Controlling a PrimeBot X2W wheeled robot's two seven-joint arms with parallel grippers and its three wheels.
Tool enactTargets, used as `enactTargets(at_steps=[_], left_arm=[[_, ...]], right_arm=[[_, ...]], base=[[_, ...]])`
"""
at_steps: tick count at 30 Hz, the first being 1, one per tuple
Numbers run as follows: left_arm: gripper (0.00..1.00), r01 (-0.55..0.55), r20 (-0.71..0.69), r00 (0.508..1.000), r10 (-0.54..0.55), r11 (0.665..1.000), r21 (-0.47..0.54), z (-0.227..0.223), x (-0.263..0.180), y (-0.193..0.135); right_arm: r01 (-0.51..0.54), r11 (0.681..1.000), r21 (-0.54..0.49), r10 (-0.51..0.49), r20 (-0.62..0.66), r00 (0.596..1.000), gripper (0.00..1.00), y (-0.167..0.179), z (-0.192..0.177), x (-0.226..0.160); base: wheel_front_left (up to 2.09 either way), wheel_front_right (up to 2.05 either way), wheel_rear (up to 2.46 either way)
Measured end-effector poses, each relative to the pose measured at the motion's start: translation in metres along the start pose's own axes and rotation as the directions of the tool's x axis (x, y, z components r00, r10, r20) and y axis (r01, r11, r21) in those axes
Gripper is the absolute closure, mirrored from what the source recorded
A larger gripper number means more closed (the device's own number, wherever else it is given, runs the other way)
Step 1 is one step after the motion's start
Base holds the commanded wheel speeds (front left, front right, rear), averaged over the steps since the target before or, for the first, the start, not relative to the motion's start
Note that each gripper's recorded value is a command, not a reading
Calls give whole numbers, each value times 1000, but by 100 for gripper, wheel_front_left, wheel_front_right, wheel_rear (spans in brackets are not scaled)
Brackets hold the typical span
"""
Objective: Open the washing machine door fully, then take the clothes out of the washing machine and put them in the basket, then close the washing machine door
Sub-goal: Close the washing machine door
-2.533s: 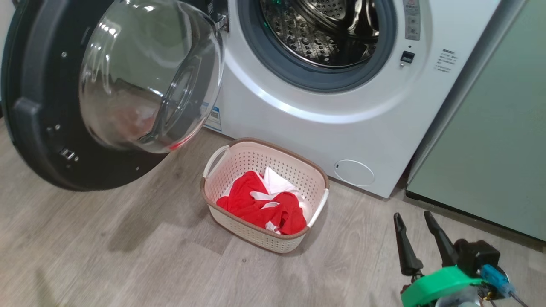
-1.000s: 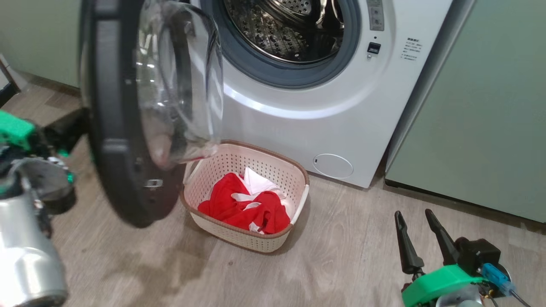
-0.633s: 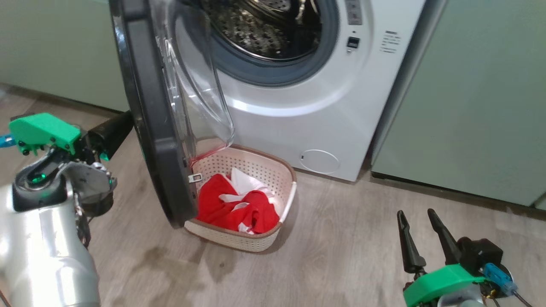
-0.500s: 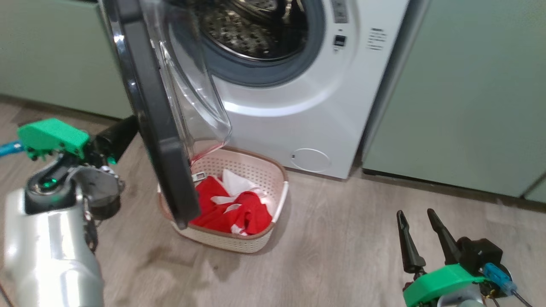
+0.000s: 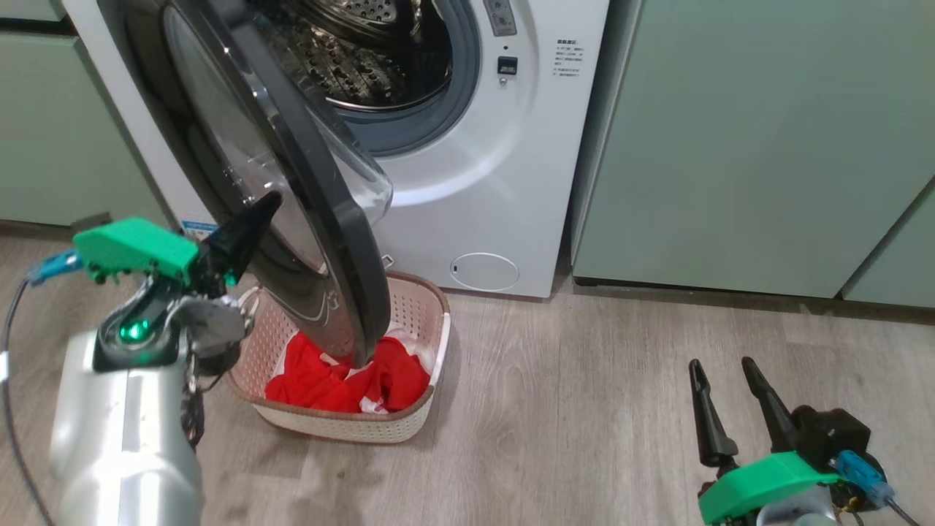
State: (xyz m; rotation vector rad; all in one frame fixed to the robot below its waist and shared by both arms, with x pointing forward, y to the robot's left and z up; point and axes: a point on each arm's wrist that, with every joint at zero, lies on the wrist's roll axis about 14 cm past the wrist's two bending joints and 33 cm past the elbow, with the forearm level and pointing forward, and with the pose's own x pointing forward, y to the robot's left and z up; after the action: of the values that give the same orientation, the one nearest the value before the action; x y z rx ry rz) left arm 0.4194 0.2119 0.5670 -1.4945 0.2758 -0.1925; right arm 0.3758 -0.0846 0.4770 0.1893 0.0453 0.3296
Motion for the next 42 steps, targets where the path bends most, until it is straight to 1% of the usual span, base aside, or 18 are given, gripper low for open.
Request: enactTargets(at_steps=[2, 3, 4, 5, 6, 9, 12, 13, 16, 19, 22, 24, 26, 28, 31, 33, 38, 42], left_arm=[[100, -17, 37, 999, 16, 999, 33, 6, -5, 7], [83, -35, 66, 997, 30, 997, 69, 12, -9, 13], [55, -48, 96, 995, 39, 995, 88, 19, -14, 18], [5, -61, 130, 990, 48, 993, 103, 27, -21, 24], [0, -83, 164, 985, 59, 986, 142, 35, -27, 30], [0, -185, 260, 959, 109, 939, 289, 59, -49, 47], [0, -290, 363, 921, 143, 872, 394, 82, -71, 61], [0, -321, 394, 908, 144, 844, 431, 89, -77, 63], [0, -414, 492, 863, 117, 723, 554, 108, -95, 64], [0, -438, 523, 851, 48, 613, 658, 109, -100, 58], [0, -444, 533, 846, 6, 560, 699, 102, -105, 63], [0, -443, 511, 859, -11, 485, 754, 93, -107, 70], [0, -446, 507, 862, -4, 470, 762, 87, -110, 79], [0, -443, 481, 877, 14, 415, 795, 80, -112, 88], [0, -454, 480, 876, 38, 396, 798, 80, -115, 97], [0, -450, 471, 882, 32, 352, 820, 80, -114, 95], [0, -452, 470, 883, 23, 315, 835, 76, -117, 95], [0, -461, 474, 880, 35, 302, 834, 73, -121, 101]], right_arm=[[3, 1000, 0, -3, 2, 1000, 0, -1, 1, -1], [4, 1000, -1, -4, 4, 1000, 0, -1, 1, -1], [6, 1000, -1, -6, 6, 1000, 0, -2, 2, -2], [7, 1000, -1, -7, 7, 1000, 0, -2, 2, -2], [8, 1000, -1, -8, 8, 1000, 0, -2, 3, -2], [9, 1000, -2, -9, 11, 1000, 0, -2, 3, -2], [10, 1000, -2, -10, 15, 1000, 0, -3, 5, -2], [10, 1000, -2, -10, 17, 1000, 0, -3, 5, -2], [12, 1000, -2, -12, 19, 1000, 0, -3, 6, -2], [8, 1000, -3, -8, 43, 999, 0, -2, 14, -1], [9, 1000, -4, -9, 53, 999, 0, -2, 17, -2], [11, 1000, -4, -11, 58, 998, 0, -3, 18, -2], [15, 1000, -4, -15, 56, 998, 0, -3, 17, -4], [19, 1000, -2, -19, 50, 999, 0, -4, 15, -7], [28, 1000, 1, -28, 43, 999, 0, -7, 13, -9], [35, 999, 1, -35, 47, 998, 0, -9, 14, -9], [42, 999, 2, -42, 50, 998, 0, -11, 15, -10], [45, 999, 5, -45, 42, 998, 0, -12, 12, -12]], base=[[0, 0, 0], [0, 0, 0], [0, 0, 0], [0, 0, 0], [0, 0, 0], [0, 0, 0], [0, 0, 0], [0, 0, 0], [0, 0, 0], [0, 0, 0], [0, 0, 0], [0, 0, 0], [0, 0, 0], [0, 0, 0], [0, 0, 0], [0, 0, 0], [0, 0, 0], [0, 0, 0]])
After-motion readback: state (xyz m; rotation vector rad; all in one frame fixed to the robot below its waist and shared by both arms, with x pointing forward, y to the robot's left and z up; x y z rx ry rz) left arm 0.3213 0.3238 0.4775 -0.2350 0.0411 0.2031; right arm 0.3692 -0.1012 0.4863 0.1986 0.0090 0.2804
